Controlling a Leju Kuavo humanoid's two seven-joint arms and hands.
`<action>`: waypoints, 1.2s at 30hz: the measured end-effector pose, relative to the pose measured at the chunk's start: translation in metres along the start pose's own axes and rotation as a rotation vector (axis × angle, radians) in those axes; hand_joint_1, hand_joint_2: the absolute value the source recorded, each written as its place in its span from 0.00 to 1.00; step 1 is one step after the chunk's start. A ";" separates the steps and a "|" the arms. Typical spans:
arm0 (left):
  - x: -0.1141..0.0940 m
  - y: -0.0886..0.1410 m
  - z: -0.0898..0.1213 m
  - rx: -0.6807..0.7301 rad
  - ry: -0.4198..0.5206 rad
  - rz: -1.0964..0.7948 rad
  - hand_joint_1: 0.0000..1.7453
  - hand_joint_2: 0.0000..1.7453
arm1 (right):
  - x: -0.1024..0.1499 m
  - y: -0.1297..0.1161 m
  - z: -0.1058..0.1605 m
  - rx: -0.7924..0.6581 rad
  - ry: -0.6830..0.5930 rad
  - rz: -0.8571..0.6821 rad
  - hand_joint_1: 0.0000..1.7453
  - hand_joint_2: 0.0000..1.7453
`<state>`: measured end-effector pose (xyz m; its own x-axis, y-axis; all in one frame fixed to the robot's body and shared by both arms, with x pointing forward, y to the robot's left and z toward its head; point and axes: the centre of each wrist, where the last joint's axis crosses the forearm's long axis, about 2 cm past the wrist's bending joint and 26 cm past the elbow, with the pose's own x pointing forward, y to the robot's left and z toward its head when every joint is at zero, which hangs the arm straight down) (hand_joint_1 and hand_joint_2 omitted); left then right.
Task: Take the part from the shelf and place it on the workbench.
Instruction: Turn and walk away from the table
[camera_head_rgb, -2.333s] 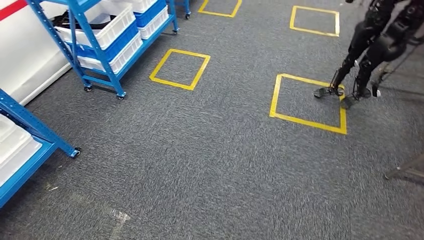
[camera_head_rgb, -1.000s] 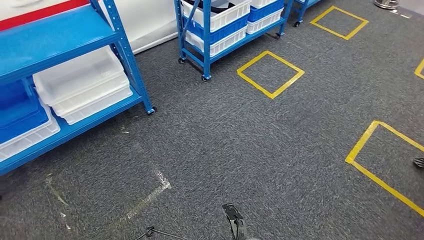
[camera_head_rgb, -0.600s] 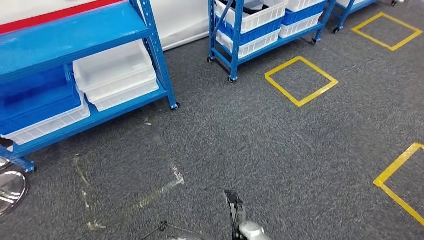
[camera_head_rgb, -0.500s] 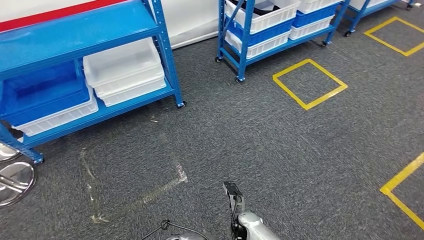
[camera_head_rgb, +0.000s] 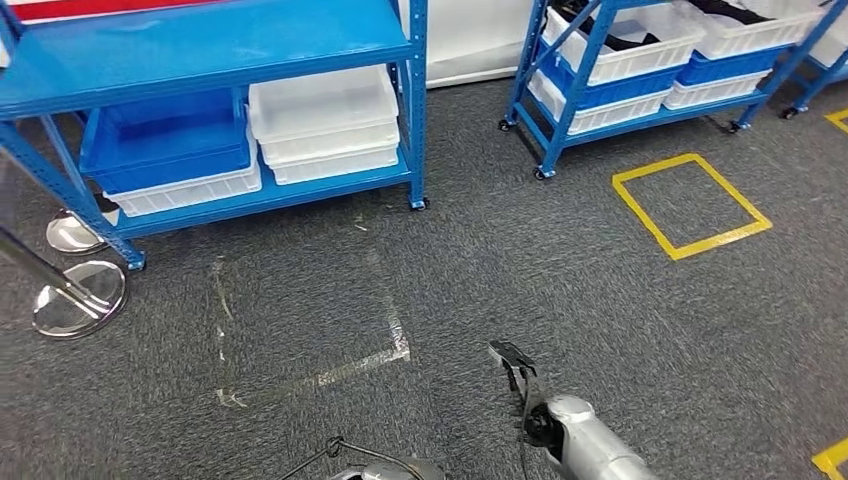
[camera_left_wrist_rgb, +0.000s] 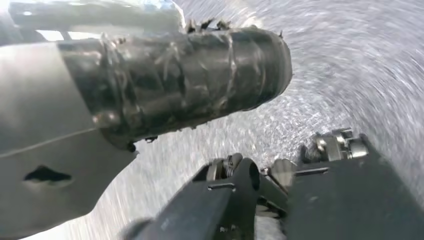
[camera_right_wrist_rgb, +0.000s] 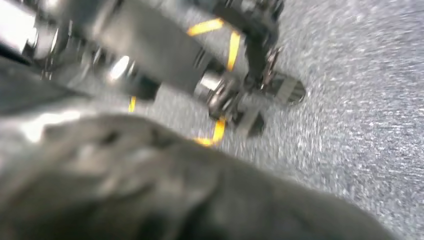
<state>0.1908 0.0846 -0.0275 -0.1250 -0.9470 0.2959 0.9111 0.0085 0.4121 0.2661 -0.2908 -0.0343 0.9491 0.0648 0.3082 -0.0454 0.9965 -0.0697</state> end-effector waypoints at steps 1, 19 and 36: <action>-0.005 -0.003 0.000 0.042 0.031 0.055 0.00 0.00 | -0.010 -0.021 -0.003 0.012 -0.013 0.037 0.00 0.00; -0.176 -0.139 0.038 0.286 0.616 0.811 0.00 0.00 | 0.116 -0.165 0.196 -0.179 -0.485 0.395 0.00 0.00; -0.172 -0.139 0.039 0.460 0.900 1.248 0.00 1.00 | 0.000 0.074 0.182 0.414 -0.668 1.055 0.00 0.00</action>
<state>0.0700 0.2590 -0.1024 0.9822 -0.1449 0.1195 0.0507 0.8172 0.5741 0.2057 -0.2076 0.1330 0.0683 0.7112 0.6996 -0.8701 0.3855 -0.3070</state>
